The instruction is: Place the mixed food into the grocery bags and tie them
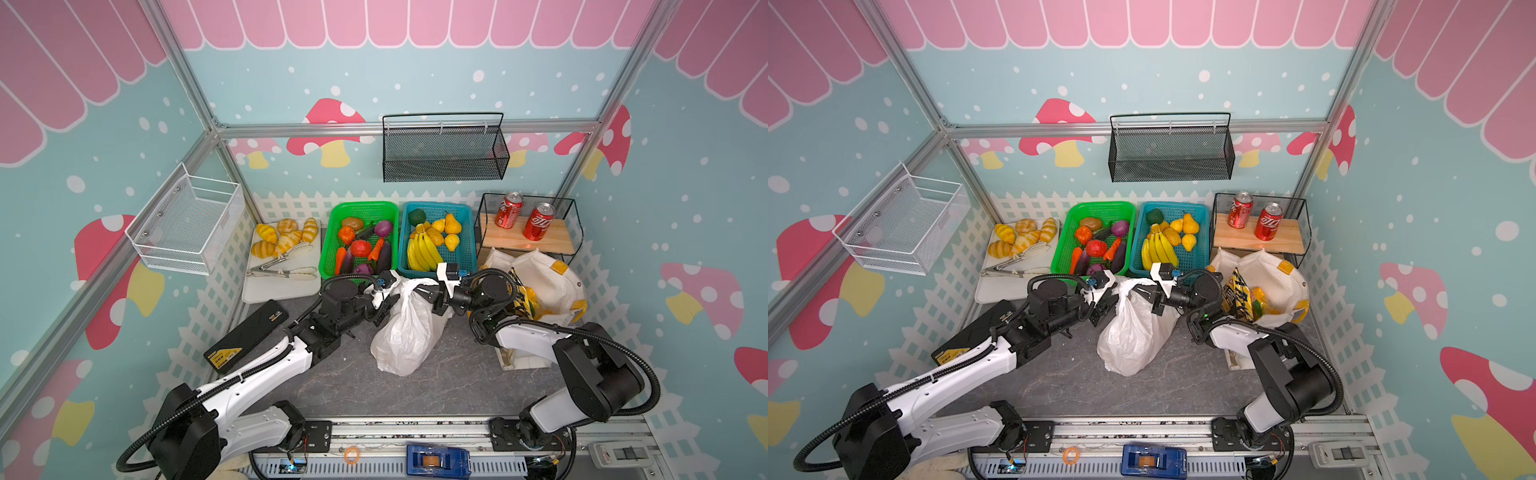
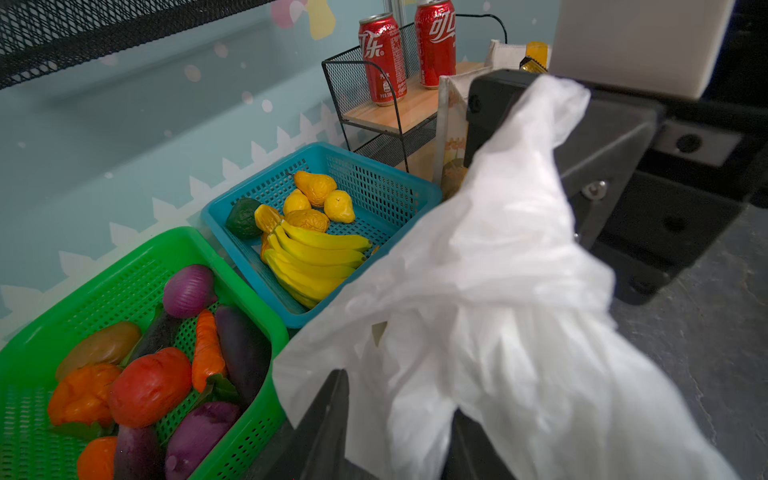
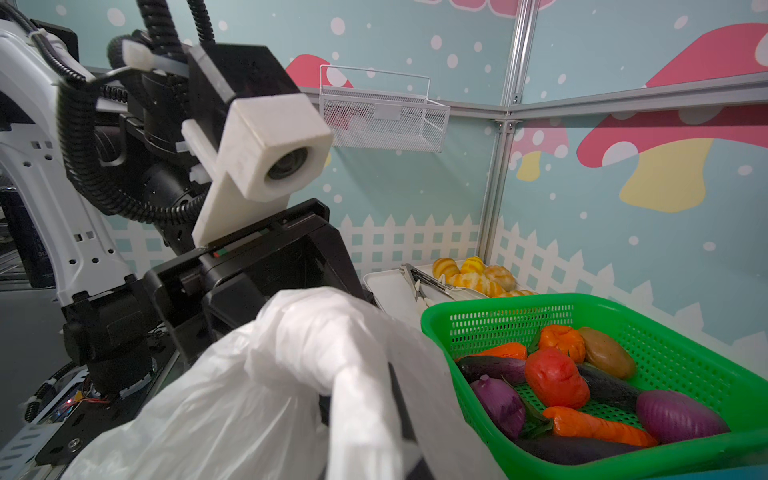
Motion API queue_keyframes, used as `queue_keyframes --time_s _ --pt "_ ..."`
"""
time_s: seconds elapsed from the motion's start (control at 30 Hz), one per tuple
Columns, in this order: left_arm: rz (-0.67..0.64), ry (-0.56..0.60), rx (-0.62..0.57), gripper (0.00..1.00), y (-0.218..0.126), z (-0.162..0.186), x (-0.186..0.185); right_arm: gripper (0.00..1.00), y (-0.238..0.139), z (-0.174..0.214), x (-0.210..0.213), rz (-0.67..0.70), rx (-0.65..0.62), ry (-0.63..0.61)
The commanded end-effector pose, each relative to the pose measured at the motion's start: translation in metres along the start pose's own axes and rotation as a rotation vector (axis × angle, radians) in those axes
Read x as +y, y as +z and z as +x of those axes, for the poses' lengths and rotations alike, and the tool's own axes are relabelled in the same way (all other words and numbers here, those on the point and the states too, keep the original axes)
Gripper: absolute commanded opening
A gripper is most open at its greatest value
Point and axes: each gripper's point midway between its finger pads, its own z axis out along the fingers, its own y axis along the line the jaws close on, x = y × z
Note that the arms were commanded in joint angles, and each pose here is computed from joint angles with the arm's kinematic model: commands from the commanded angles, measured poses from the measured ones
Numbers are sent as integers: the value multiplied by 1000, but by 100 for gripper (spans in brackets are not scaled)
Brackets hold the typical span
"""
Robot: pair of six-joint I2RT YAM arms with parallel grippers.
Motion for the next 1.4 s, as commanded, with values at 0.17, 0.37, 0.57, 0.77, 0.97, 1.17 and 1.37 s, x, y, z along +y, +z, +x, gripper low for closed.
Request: queue_keyframes --time_s 0.17,0.37,0.57,0.77,0.97,1.17,1.37 --pt "22 39 -88 30 1 -26 0 0 3 -15 2 -22 -27 -27" --pt "4 47 -111 31 -3 -31 2 0 4 -13 1 -20 -23 -25" --pt "-14 47 -106 11 -4 -27 4 0 4 -10 0 -14 -17 -20" --pt "-55 21 -120 0 -10 -24 10 0 2 -7 -11 57 -2 -3" --pt "-74 -14 -88 0 -9 -13 12 16 -3 -5 -25 158 30 3" --pt "-59 -69 -80 0 -6 -6 8 52 -29 9 -41 352 160 -4" --pt "-44 -111 -90 0 -6 -10 7 61 -76 21 -31 512 319 12"
